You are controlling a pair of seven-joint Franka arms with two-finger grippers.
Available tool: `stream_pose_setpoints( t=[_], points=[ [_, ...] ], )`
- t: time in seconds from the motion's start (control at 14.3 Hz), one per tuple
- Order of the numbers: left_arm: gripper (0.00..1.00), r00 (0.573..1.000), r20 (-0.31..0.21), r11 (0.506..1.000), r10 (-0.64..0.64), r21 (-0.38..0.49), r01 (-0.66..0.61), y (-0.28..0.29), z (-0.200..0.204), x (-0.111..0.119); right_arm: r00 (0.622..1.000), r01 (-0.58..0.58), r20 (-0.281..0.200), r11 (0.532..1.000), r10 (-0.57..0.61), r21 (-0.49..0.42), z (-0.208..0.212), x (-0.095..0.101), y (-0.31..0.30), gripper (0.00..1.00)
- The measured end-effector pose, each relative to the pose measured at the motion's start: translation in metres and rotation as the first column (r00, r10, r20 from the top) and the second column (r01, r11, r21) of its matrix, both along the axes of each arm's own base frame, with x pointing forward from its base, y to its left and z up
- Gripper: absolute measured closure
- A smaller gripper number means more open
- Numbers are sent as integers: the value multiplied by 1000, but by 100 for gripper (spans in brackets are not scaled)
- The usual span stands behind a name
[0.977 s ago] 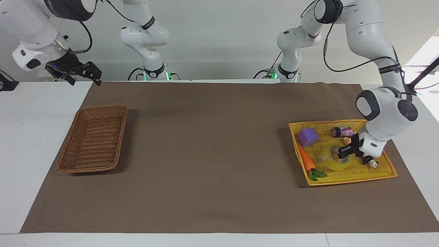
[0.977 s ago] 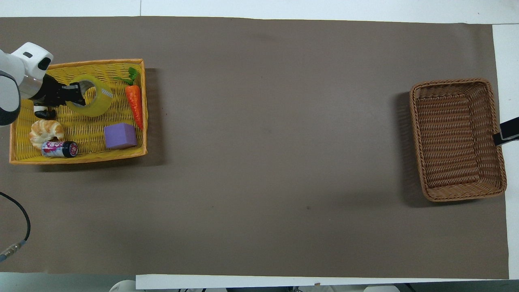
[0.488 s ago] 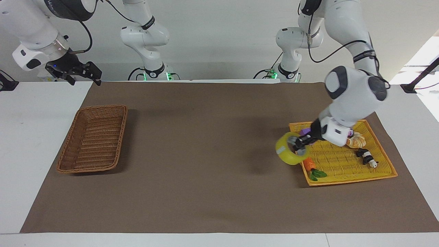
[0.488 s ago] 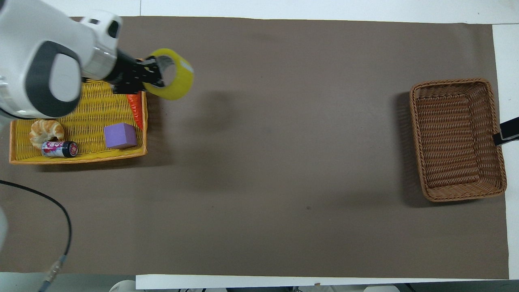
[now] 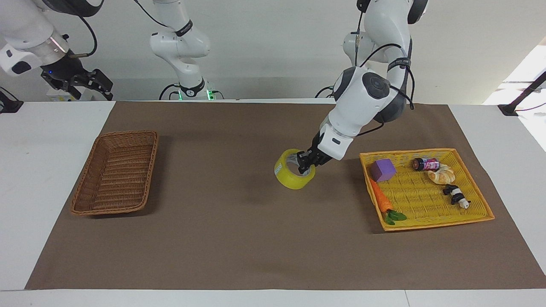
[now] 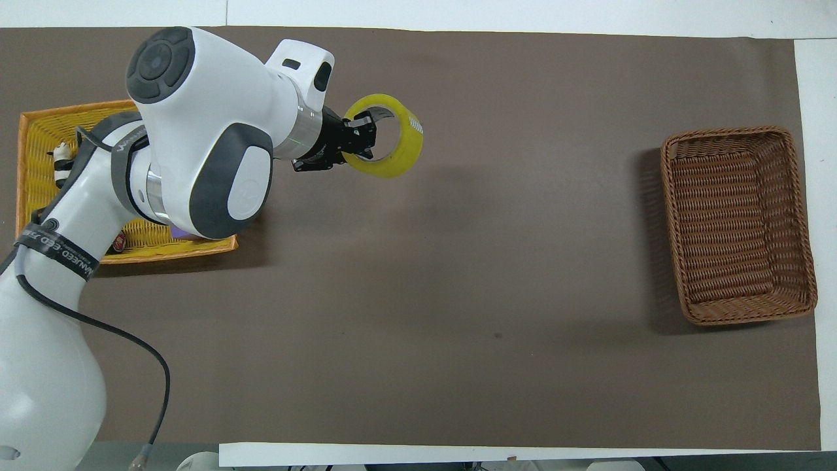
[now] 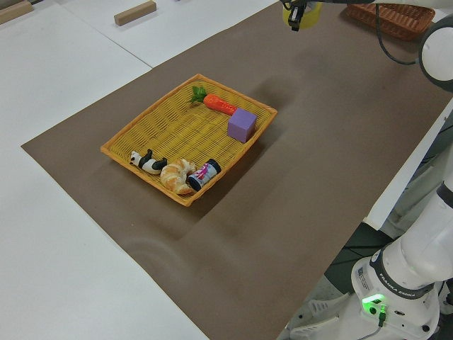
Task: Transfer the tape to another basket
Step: 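Lift the tape with the left gripper and carry it toward the table center, then reach the right gripper toward the tape held by the left gripper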
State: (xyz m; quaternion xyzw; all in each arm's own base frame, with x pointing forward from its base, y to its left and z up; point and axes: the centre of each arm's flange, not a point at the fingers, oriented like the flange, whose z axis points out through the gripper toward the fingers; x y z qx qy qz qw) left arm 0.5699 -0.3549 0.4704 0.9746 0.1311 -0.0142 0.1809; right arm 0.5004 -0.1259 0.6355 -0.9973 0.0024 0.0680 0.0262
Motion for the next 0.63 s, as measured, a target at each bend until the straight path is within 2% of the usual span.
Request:
stream_pose_setpoints(
  t=[0.14, 0.28, 0.35, 0.49, 0.63],
  points=[
    [78, 1000, -1, 1000, 3, 0, -3, 2, 0, 1, 993, -80, 97, 981, 63, 174, -9, 16, 32, 0],
    [78, 1000, -2, 1000, -3, -1, 3, -2, 0, -1, 987, -81, 156, 921, 22, 381, -31, 34, 67, 0],
    [78, 1000, -2, 1000, -7, -1, 7, -4, 0, -3, 985, -73, 171, 881, -9, 467, -45, 46, 86, 0],
    [78, 1000, -3, 1000, -14, -1, 14, -8, -1, -5, 983, -35, 163, 781, -87, 624, -78, 71, 129, 0],
    [78, 1000, -4, 1000, -15, -1, 15, -8, -1, -6, 974, 45, 112, 648, -199, 760, -122, 94, 170, 0]
  ],
)
